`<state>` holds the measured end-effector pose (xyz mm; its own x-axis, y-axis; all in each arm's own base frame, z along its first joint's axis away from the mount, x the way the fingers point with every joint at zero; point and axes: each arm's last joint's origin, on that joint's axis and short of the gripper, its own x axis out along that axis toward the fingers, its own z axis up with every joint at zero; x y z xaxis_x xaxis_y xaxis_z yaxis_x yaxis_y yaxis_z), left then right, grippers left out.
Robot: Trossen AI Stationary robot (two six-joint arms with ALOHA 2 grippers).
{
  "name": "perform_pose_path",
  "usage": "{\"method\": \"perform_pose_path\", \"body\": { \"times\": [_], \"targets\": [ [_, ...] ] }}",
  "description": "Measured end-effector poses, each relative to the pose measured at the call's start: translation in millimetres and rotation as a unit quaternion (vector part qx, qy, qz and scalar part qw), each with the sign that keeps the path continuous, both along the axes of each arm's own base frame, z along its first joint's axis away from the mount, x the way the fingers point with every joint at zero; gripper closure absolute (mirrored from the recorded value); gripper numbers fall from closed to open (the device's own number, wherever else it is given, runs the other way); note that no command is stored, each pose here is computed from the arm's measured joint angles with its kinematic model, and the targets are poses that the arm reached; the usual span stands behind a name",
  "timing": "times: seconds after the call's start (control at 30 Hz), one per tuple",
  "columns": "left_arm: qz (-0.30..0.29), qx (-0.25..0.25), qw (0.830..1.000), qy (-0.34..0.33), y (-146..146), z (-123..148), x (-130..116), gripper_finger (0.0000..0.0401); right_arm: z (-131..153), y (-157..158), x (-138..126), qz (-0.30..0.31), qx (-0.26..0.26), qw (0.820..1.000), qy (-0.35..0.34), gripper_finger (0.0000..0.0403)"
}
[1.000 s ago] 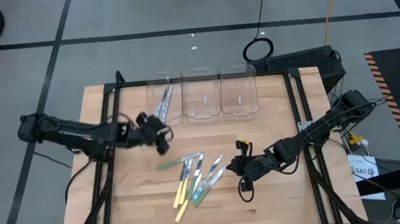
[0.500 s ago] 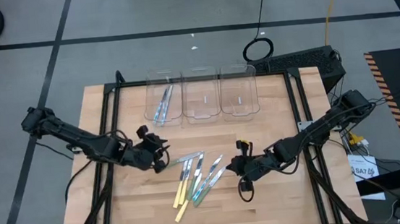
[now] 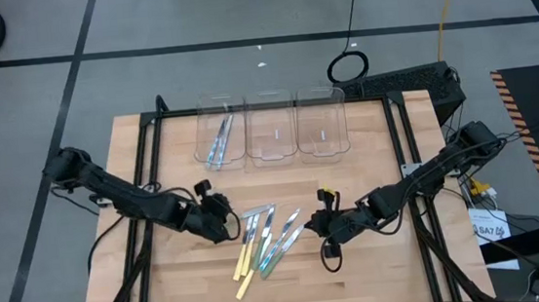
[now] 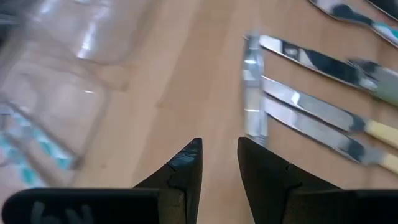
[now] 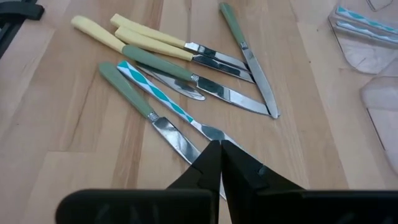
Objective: Sort silverware by color (type)
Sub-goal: Put the green knife into the right transparent bin
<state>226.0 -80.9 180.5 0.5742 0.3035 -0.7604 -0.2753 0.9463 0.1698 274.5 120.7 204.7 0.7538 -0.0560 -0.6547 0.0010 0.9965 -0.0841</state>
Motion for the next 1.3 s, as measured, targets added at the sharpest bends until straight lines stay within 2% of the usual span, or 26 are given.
{"method": "perform_pose_path", "body": {
  "times": [0.1, 0.23, 0.4, 0.5, 0.6, 0.73, 0.87, 1.13, 1.3],
  "targets": [
    [-0.017, -0.017, 1.000, -0.011, -4, -2, 6, 0.0289, 0, 0, 0, -0.004, 0.006, 1.000, 0.000, 0.0394],
    [-0.032, -0.011, 0.999, -0.019, -4, -4, 12, 0.0270, 0, 0, 0, -0.005, 0.006, 1.000, 0.000, 0.0394],
    [-0.049, -0.014, 0.999, 0.013, -4, -16, 16, 0.0227, 0, 0, 0, -0.005, 0.007, 1.000, 0.000, 0.0394],
    [-0.060, -0.005, 0.998, 0.028, -6, -27, 21, 0.0214, 0, 0, 0, -0.005, 0.006, 1.000, 0.001, 0.0394],
    [-0.062, 0.005, 0.997, 0.048, -4, -40, 26, 0.0213, 0, 0, 0, -0.005, 0.006, 1.000, 0.001, 0.0394],
    [-0.062, -0.013, 0.994, 0.084, 2, -55, 30, 0.0213, 0, 0, 0, -0.001, 0.001, 1.000, 0.002, 0.0394],
    [-0.049, -0.025, 0.995, 0.089, 10, -60, 36, 0.0213, 0, 0, 0, 0.001, -0.001, 1.000, 0.002, 0.0394],
    [-0.035, -0.080, 0.993, 0.082, 20, -60, 41, 0.0214, 0, 1, -1, 0.002, -0.001, 1.000, 0.002, 0.0394],
    [-0.029, -0.103, 0.989, 0.098, 26, -62, 40, 0.0250, 0, 1, -1, -0.011, 0.015, 1.000, 0.002, 0.0394]
  ]
}}
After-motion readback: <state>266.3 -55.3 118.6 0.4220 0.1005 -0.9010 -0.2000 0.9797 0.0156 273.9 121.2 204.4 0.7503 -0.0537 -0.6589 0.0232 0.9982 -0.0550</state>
